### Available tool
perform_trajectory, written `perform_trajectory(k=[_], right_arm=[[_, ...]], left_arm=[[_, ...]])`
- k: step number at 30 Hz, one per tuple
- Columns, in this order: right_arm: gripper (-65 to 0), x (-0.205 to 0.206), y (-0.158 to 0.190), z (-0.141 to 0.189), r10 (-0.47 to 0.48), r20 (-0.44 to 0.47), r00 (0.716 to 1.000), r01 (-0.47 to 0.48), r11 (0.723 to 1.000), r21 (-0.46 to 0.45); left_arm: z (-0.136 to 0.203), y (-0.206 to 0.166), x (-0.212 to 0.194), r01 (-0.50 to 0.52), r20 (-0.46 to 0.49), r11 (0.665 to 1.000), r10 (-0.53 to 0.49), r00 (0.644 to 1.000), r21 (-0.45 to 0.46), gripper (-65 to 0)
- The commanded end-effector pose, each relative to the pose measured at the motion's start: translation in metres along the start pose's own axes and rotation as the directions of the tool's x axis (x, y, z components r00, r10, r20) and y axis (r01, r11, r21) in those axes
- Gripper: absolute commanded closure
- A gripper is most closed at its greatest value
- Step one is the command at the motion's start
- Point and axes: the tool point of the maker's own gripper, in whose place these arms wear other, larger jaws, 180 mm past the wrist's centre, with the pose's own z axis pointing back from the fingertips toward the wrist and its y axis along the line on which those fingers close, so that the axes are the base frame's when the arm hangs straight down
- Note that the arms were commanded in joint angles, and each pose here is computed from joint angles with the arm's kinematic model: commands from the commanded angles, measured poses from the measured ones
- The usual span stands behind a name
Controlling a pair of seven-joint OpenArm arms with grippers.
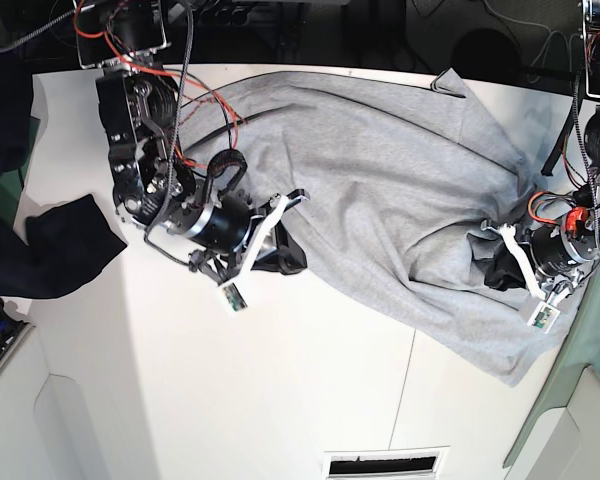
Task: Layout the t-shirt on the table in an organized manner, then fold the t-shirt properly
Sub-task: 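Grasp the shirt middle with both grippers and bunch it together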
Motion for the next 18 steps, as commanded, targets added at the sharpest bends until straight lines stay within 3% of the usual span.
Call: perform_trajectory(k=[1, 5, 8, 13, 18], right_arm=[[0.0, 0.026, 0.002, -0.008, 0.023, 0.050, 0.998, -0.024, 1.000, 0.012], [0.0, 0.048, -0.004, -0.050, 0.083, 0.003, 0.997, -0.084, 0.996, 0.025], [0.0, 0.051, 0.002, -0.082, 0.160, -0.057, 0.985, -0.157, 0.986, 0.049], [0.0, 0.008, 0.019, -0.114, 0.323, -0.220, 0.920, -0.306, 0.946, 0.110], [0.0, -0.024, 0.002, -0.111, 0.408, -0.305, 0.860, -0.399, 0.912, 0.095]], left_arm=[[0.004, 0.011, 0.008, -0.002, 0.026, 1.000, 0.001, 1.000, 0.026, -5.6], [-0.006, 0.006, -0.011, -0.072, -0.010, 0.997, 0.072, 0.997, 0.014, -5.6], [-0.013, -0.017, -0.031, -0.119, -0.049, 0.991, 0.117, 0.992, -0.055, -5.6], [-0.017, -0.073, -0.080, -0.205, -0.128, 0.966, 0.185, 0.974, -0.158, -5.6], [-0.020, -0.086, -0.093, -0.227, -0.151, 0.962, 0.205, 0.967, -0.150, -5.6]])
